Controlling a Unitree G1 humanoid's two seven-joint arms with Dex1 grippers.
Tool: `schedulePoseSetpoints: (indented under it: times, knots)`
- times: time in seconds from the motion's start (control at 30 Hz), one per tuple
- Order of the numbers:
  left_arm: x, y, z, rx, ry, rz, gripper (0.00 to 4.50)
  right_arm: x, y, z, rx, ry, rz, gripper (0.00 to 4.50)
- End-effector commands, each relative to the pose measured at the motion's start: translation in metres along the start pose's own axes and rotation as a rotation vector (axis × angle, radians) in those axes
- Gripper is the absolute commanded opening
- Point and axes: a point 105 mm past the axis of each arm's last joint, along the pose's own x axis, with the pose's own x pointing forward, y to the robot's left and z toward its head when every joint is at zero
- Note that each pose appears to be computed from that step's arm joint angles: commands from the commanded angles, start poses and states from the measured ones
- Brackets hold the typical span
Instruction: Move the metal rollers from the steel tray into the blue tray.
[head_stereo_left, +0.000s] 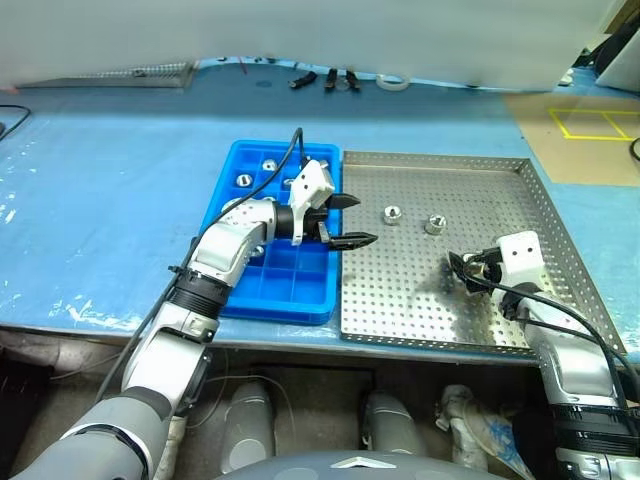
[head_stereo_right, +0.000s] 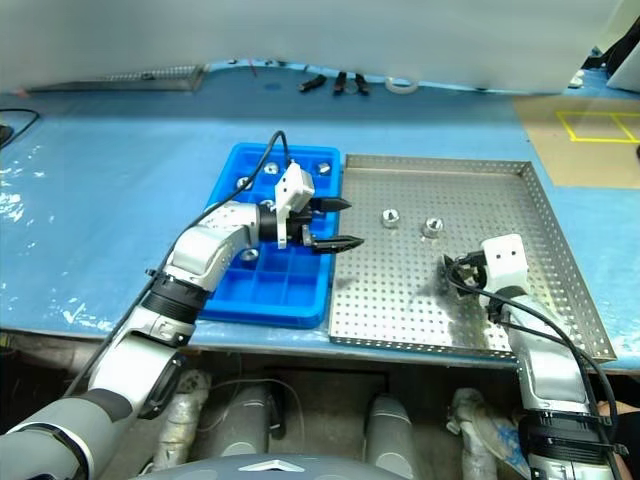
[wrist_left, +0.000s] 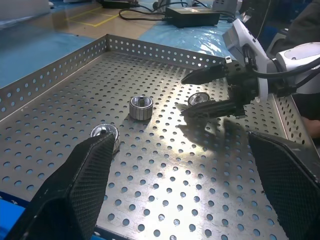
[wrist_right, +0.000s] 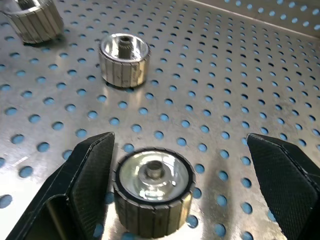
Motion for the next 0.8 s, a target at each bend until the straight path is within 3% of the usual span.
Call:
schedulePoseSetpoints:
  times: [0.03, 0.2, 0.23, 0.3, 0.53, 0.67, 0.8]
  knots:
    - [0.0, -0.003, 0.011, 0.05, -0.018, -0.014, 4.5, 0.0, -0.006, 0.007, -0.017, -0.024, -0.026, 4.46]
    - [-0.001, -0.002, 0.008, 0.05, -0.006, -0.011, 4.5, -0.001, 0.004, 0.003, -0.007, -0.011, 0.013, 4.46]
    - [-0.001, -0.002, 0.008, 0.05, -0.004, -0.01, 4.5, -0.002, 0.005, 0.001, -0.004, -0.002, 0.02, 4.29]
    - [-0.001, -0.002, 0.008, 0.05, -0.003, -0.01, 4.5, -0.003, 0.007, -0.001, 0.002, 0.005, 0.035, 3.86]
    - [-0.002, 0.0, 0.007, 0.049, 0.003, -0.006, 4.5, -0.003, 0.005, 0.001, 0.031, -0.011, 0.023, 1.65]
    - [-0.006, -0.004, 0.006, 0.045, 0.006, -0.014, 4.5, -0.004, 0.011, 0.01, 0.025, -0.041, 0.055, 1.66]
    - [-0.021, -0.007, 0.007, 0.057, 0.013, -0.019, 4.5, -0.006, 0.035, 0.039, 0.026, -0.124, 0.189, 1.66]
